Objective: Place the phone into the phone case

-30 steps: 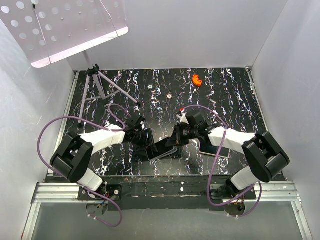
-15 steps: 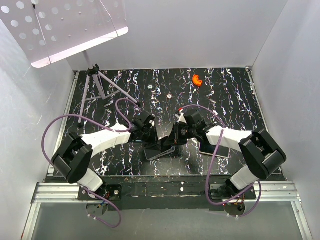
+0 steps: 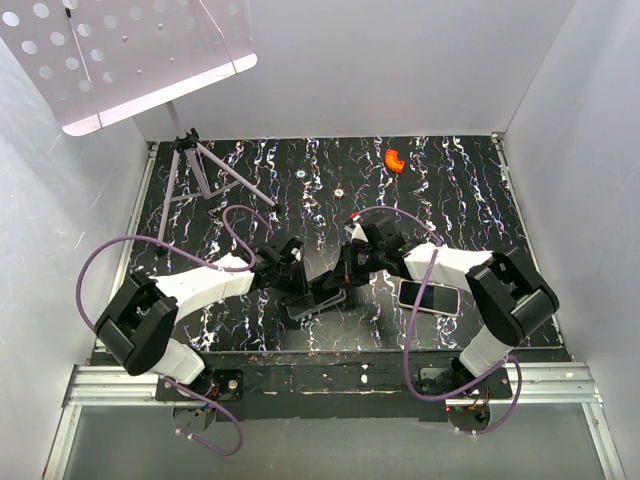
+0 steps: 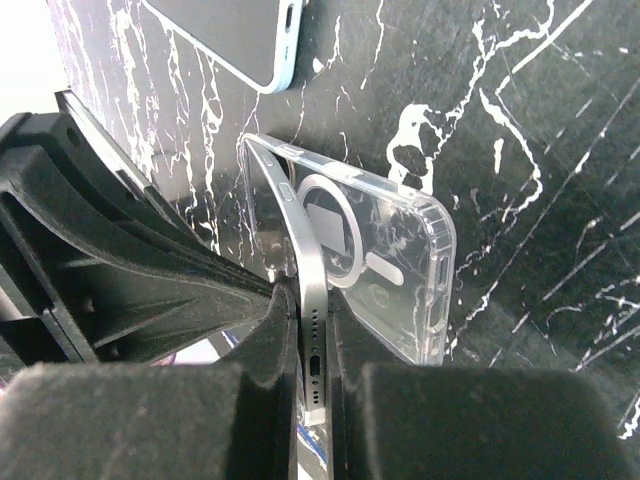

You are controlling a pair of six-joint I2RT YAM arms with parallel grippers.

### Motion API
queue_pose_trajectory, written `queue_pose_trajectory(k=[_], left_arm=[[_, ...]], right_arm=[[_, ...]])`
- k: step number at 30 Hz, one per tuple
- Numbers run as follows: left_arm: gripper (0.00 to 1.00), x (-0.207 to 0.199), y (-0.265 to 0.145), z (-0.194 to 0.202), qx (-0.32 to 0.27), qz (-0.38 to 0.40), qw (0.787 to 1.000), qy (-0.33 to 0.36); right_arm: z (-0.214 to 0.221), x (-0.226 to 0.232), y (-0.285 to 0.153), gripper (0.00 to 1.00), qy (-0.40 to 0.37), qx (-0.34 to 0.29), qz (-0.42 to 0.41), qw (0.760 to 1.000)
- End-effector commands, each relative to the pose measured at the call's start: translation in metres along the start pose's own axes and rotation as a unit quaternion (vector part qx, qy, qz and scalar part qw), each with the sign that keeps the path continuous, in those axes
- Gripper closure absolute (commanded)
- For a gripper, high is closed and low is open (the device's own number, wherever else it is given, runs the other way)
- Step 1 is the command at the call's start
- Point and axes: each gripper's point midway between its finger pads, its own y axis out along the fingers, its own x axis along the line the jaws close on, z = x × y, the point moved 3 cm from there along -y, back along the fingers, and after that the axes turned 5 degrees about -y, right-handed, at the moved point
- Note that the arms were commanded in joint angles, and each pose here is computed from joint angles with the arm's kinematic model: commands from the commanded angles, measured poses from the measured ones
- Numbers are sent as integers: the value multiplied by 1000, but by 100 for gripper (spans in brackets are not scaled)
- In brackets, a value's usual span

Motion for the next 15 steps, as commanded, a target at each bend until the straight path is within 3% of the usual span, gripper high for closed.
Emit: queue_pose_trajectory(k=[1, 8, 15], left_arm=[[100, 29, -3, 12, -11, -44, 999, -19], [100, 40, 5, 10, -15, -70, 997, -23], [100, 17, -19, -2, -51, -10, 999, -5]], right_arm=[[54, -109, -1, 99, 15, 76, 263, 962], [54, -109, -2, 93, 15, 76, 263, 962], [55, -110, -4, 93, 15, 75, 270, 960]])
